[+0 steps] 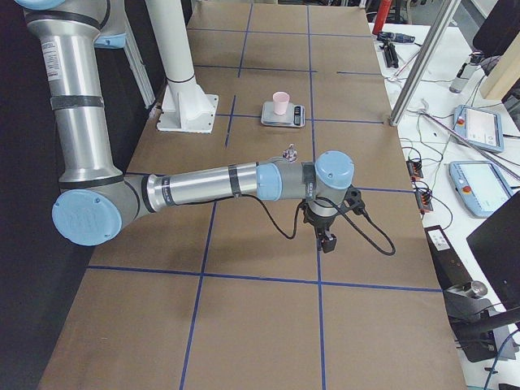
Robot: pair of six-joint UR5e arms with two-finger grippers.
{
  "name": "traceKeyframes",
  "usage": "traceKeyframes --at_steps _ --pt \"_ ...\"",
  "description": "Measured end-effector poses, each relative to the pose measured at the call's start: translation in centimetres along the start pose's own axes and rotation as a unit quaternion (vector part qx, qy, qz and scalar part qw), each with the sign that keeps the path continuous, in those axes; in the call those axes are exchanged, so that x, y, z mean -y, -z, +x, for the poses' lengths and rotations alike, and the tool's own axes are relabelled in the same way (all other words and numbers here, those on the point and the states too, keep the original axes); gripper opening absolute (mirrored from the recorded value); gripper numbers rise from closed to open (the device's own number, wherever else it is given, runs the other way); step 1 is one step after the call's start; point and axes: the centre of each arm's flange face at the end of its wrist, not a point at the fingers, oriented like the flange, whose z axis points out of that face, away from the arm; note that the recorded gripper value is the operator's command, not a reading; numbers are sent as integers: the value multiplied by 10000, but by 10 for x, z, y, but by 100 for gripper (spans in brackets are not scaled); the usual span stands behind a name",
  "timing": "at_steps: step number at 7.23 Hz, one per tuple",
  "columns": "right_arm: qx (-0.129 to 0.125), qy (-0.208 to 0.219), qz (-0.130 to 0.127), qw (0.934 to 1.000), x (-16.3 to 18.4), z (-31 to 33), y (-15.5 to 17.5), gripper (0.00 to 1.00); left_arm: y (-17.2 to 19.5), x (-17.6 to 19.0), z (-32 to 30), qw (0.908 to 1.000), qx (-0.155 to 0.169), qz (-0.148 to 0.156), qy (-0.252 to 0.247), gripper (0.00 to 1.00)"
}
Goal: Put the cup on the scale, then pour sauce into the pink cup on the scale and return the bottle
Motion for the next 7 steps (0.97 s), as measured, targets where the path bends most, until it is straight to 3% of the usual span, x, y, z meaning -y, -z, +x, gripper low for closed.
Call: traceKeyframes --at_steps 7 --pt "27 -63 -63 10000 -9 4 -7 100 4 7 5 10000 -9 55 -49 100"
